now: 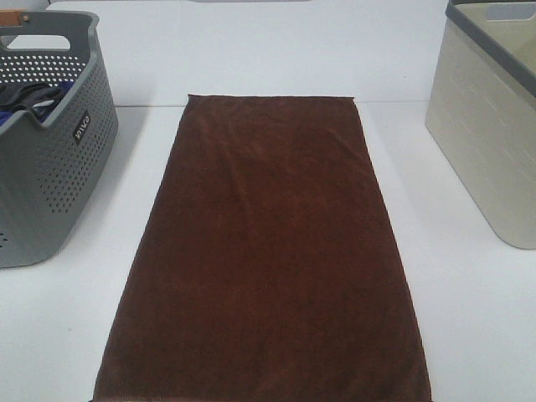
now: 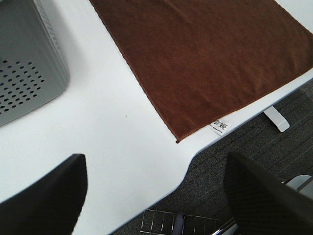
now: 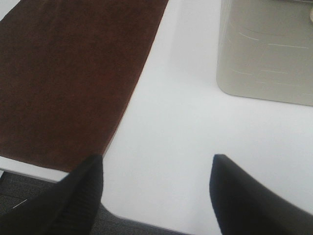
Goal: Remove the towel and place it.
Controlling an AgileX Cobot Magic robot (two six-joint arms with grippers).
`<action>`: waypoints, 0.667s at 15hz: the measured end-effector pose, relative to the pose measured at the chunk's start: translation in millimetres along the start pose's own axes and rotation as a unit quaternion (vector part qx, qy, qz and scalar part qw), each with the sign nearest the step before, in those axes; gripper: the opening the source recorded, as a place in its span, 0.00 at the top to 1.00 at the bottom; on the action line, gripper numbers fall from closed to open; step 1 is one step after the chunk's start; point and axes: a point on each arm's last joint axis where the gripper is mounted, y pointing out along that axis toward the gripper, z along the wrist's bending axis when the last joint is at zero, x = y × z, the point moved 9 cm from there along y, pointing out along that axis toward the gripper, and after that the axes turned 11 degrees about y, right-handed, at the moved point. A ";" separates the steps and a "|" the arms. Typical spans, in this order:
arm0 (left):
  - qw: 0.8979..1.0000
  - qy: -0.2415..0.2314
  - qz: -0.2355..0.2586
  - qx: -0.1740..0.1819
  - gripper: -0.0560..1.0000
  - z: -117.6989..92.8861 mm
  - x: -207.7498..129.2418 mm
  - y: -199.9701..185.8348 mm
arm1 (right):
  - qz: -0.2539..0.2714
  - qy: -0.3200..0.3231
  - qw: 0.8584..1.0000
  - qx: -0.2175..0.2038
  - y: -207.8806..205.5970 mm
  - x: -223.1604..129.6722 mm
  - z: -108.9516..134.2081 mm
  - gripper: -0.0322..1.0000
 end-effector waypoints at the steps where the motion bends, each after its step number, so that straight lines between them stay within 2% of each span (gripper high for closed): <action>1: 1.000 0.000 0.000 0.000 0.25 0.0 0.0 0.0 | 0.000 0.000 1.000 0.000 0.0 0.0 0.0 0.38; 3: 1.000 0.000 0.000 0.000 0.25 0.0 0.0 0.0 | 0.000 0.000 1.000 0.000 0.0 0.0 0.0 0.38; 5: 1.000 -0.015 0.003 0.018 0.25 4.7 -0.6 0.1 | 0.000 0.000 1.000 0.000 0.0 0.0 0.0 0.38; 8: 0.995 -0.060 0.006 0.074 0.25 19.0 -3.1 -1.9 | -0.002 0.006 1.000 -0.009 0.0 0.3 -2.0 0.38; 10: 0.989 -0.086 -0.004 0.117 0.25 27.1 -4.6 -7.7 | -0.009 0.033 0.998 -0.047 -0.6 1.5 -10.1 0.38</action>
